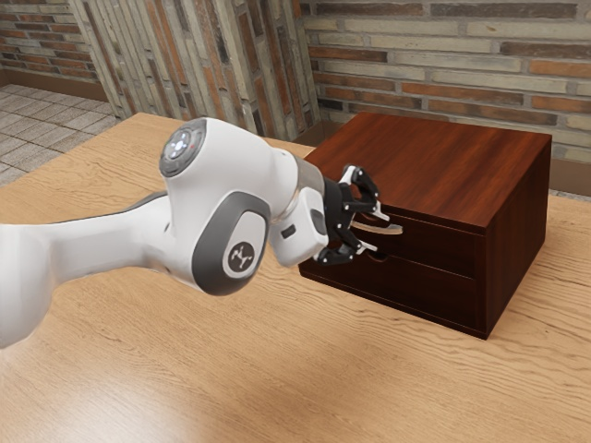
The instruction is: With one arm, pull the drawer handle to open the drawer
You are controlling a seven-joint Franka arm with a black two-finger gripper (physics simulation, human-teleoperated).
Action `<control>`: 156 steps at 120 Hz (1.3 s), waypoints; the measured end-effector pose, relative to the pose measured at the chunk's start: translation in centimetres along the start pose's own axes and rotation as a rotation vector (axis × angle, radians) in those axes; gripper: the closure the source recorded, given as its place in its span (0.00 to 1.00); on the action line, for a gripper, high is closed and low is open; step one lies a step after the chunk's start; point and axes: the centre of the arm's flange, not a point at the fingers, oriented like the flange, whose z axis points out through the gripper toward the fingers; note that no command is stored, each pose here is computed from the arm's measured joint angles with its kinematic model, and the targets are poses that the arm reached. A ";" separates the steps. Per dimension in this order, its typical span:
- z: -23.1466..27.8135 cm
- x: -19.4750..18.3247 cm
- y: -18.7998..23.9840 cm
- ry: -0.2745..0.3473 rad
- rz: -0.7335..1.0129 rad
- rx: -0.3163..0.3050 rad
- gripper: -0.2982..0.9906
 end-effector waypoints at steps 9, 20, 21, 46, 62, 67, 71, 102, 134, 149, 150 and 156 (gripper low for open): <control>0.1 -0.4 0.0 -0.004 -0.004 -0.001 0.58; 0.2 -1.1 0.1 -0.010 -0.012 -0.003 0.58; 0.2 -1.1 0.1 -0.011 -0.012 -0.003 0.58; 0.4 -3.0 0.1 -0.030 -0.033 -0.004 0.58; 0.7 -2.9 0.2 -0.026 -0.033 -0.008 0.57; 0.8 -2.9 0.2 -0.025 -0.033 -0.008 0.57; 0.9 -2.9 0.3 -0.024 -0.034 -0.009 0.56; 1.3 -2.9 0.5 -0.021 -0.034 -0.016 0.61; 1.2 -3.1 0.5 -0.013 -0.059 -0.014 0.68; 1.2 -3.2 0.5 -0.005 -0.080 -0.012 0.71; 1.2 -3.2 0.5 -0.005 -0.081 -0.012 0.71; 1.1 -3.2 0.5 -0.003 -0.086 -0.012 0.72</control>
